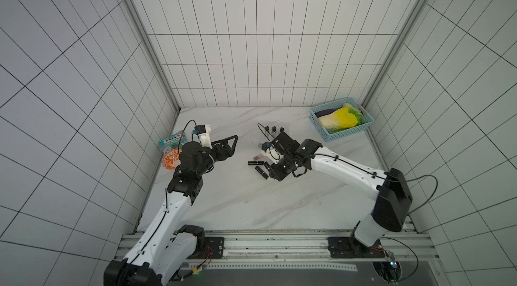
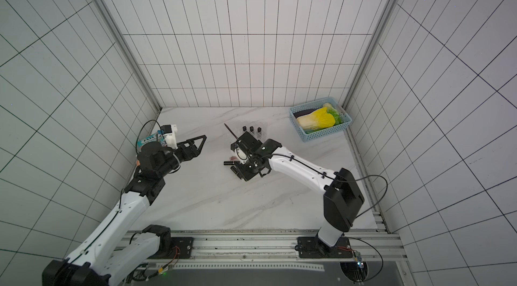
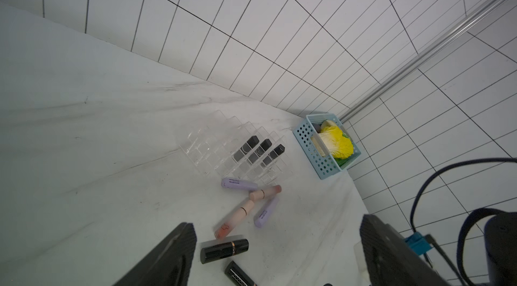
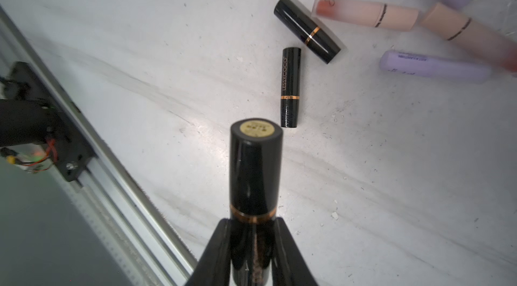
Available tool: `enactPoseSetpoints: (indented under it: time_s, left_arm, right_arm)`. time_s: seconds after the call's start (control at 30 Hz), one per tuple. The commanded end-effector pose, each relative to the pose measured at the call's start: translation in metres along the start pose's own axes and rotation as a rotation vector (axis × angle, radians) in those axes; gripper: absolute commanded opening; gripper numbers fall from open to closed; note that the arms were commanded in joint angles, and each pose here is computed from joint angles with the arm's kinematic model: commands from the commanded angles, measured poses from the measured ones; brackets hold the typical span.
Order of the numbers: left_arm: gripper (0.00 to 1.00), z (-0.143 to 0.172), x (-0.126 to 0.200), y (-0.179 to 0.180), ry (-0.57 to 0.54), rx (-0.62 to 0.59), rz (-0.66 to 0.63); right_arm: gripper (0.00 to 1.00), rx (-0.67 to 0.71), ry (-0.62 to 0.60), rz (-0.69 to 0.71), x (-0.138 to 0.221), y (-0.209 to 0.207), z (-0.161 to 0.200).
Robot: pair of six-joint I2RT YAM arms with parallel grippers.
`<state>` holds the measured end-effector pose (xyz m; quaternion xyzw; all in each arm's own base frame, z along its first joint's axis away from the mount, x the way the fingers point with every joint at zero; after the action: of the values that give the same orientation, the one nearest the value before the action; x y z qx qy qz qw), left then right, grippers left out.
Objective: Arrange the lipsticks in the organizer
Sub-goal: Pick up the lipstick at the center of the board.
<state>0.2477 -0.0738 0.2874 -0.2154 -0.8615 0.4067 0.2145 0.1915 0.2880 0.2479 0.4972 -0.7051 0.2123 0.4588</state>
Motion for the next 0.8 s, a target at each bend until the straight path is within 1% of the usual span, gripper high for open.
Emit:
enactPoseSetpoints:
  time_s: [0.0, 0.13, 0.17, 0.27, 0.33, 0.43, 0.53, 0.6, 0.77]
  left_arm:
    - [0.91, 0.000, 0.003, -0.025, 0.139, 0.031, 0.149]
    - [0.90, 0.012, 0.000, -0.024, 0.273, 0.083, 0.209]
    - [0.89, 0.016, -0.001, -0.021, 0.301, 0.101, 0.196]
    - [0.80, 0.030, 0.000, -0.002, 0.351, 0.127, 0.078]
    - [0.73, 0.042, 0.002, 0.012, 0.384, 0.147, 0.003]
    - [0.71, 0.066, 0.006, 0.023, 0.434, 0.152, -0.081]
    - [0.71, 0.084, 0.009, 0.021, 0.432, 0.129, -0.113]
    - [0.71, 0.090, 0.009, 0.022, 0.426, 0.133, -0.109]
    - [0.70, 0.086, 0.007, 0.017, 0.400, 0.122, -0.087]
  right_arm:
    - [0.27, 0.000, -0.084, -0.133, 0.024, 0.005, 0.011]
    - [0.28, -0.009, -0.144, -0.201, 0.046, 0.009, 0.025]
    - [0.28, -0.012, -0.148, -0.201, 0.047, 0.009, 0.028]
    - [0.28, -0.023, -0.114, -0.208, 0.043, 0.009, 0.037]
    - [0.28, -0.028, -0.105, -0.203, 0.040, 0.008, 0.042]
    - [0.27, -0.040, -0.117, -0.193, 0.044, 0.004, 0.046]
    - [0.27, -0.049, -0.132, -0.164, 0.046, 0.000, 0.046]
    - [0.25, -0.075, -0.117, -0.123, 0.042, -0.008, 0.047]
    - [0.21, -0.212, -0.039, -0.035, 0.018, -0.042, 0.055]
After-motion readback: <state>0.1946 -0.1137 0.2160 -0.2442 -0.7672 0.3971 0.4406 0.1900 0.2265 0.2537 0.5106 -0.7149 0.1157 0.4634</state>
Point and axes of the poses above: each gripper's point midway between its finger pads, its own x axis back along the fingers, its own y axis along the line the jaws close on, z = x × y, the point moved 9 cm from there along x, back along the fingers, and after that the axes turned 13 degrees about x, right-handed, at the moved point
